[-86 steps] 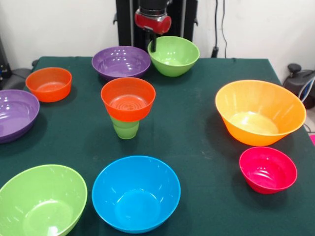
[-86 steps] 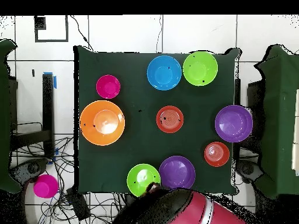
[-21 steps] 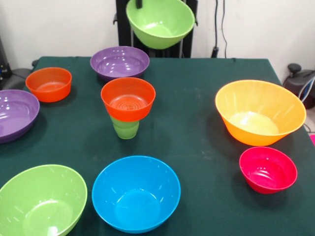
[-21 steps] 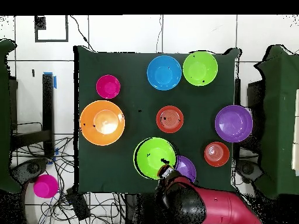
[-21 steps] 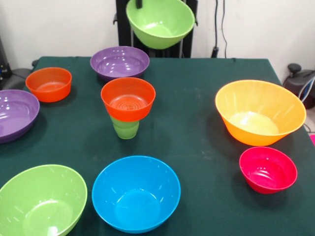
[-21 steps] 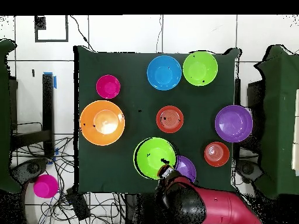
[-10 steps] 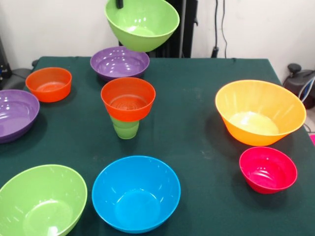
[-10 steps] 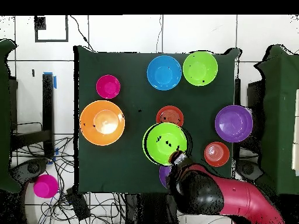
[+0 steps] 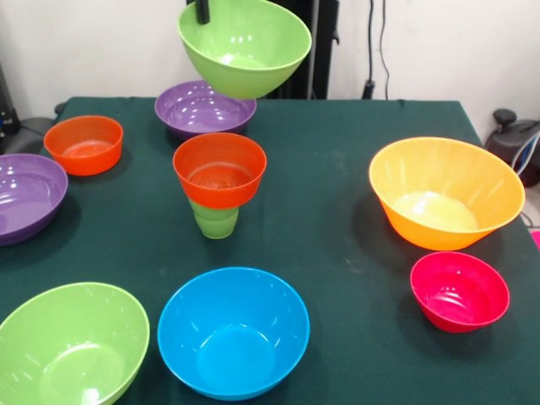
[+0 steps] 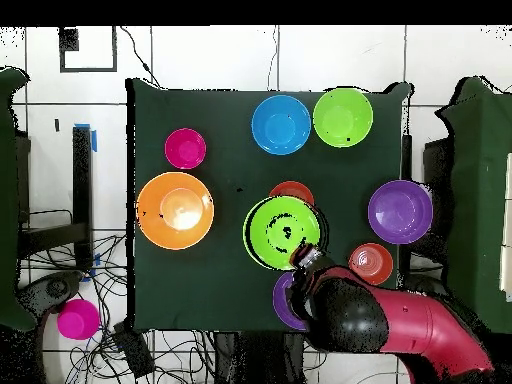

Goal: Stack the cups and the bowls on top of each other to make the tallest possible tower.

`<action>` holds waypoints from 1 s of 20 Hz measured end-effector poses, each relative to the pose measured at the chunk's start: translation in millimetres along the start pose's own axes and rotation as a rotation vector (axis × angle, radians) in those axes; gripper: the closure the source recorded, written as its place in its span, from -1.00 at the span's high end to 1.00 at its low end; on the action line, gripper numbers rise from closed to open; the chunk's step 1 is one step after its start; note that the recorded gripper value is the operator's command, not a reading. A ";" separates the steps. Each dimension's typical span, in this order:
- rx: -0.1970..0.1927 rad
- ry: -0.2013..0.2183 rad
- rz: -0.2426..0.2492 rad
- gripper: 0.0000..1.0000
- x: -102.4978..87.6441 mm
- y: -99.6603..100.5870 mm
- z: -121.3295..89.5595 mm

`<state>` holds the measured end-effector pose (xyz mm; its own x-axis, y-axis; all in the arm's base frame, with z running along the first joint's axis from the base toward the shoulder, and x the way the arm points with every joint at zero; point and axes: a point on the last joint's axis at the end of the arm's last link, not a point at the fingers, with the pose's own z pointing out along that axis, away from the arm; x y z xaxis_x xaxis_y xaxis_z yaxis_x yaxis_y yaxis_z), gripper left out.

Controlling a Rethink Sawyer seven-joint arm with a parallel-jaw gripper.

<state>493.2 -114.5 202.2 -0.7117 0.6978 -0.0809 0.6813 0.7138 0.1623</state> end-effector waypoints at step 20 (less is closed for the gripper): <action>-0.021 -0.028 -0.011 -1.00 -32.9 8.0 2.1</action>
<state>522.4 -131.7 204.1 -0.7137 0.6917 -0.1105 0.6697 0.7201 0.1817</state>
